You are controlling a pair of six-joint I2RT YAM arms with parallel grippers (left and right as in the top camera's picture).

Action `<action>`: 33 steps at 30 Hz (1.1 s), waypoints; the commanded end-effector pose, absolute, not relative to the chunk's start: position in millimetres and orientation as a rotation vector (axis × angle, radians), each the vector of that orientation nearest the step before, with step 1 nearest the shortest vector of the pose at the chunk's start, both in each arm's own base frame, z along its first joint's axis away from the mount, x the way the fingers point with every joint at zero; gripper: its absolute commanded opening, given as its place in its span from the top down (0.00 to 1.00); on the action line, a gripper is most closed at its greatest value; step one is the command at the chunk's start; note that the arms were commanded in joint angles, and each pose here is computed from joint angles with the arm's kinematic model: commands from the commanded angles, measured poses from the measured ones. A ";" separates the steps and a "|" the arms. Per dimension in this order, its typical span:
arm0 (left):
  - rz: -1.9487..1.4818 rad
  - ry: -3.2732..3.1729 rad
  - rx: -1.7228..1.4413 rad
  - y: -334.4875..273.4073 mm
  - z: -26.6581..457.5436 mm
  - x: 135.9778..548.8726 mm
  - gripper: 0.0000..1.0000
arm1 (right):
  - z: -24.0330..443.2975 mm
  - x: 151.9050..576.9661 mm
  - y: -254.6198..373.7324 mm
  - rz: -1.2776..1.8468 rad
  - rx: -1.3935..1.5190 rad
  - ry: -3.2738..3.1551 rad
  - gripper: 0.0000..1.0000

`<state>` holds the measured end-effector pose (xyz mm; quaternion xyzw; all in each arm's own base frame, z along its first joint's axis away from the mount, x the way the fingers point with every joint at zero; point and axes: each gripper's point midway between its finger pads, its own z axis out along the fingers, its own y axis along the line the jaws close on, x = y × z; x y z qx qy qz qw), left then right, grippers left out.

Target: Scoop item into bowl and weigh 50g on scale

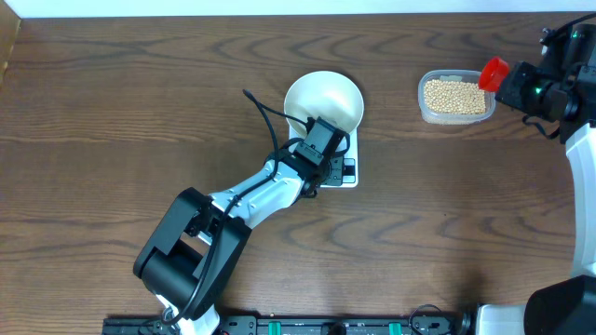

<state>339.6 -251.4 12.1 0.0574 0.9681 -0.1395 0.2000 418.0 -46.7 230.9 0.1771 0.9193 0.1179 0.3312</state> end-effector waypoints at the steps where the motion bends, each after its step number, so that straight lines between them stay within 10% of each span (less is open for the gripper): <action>1: -0.064 2.868 0.099 -193.6 -52.0 310.6 0.93 | 234.0 420.1 -44.7 0.312 0.439 2.402 0.99; 20: -0.010 2.847 0.101 -193.5 -48.0 308.8 0.93 | 233.7 419.9 -44.6 0.312 0.439 2.403 0.99; 33: -0.315 2.573 0.171 -215.0 98.4 319.6 0.93 | 234.0 420.1 -44.0 0.316 0.437 2.402 0.99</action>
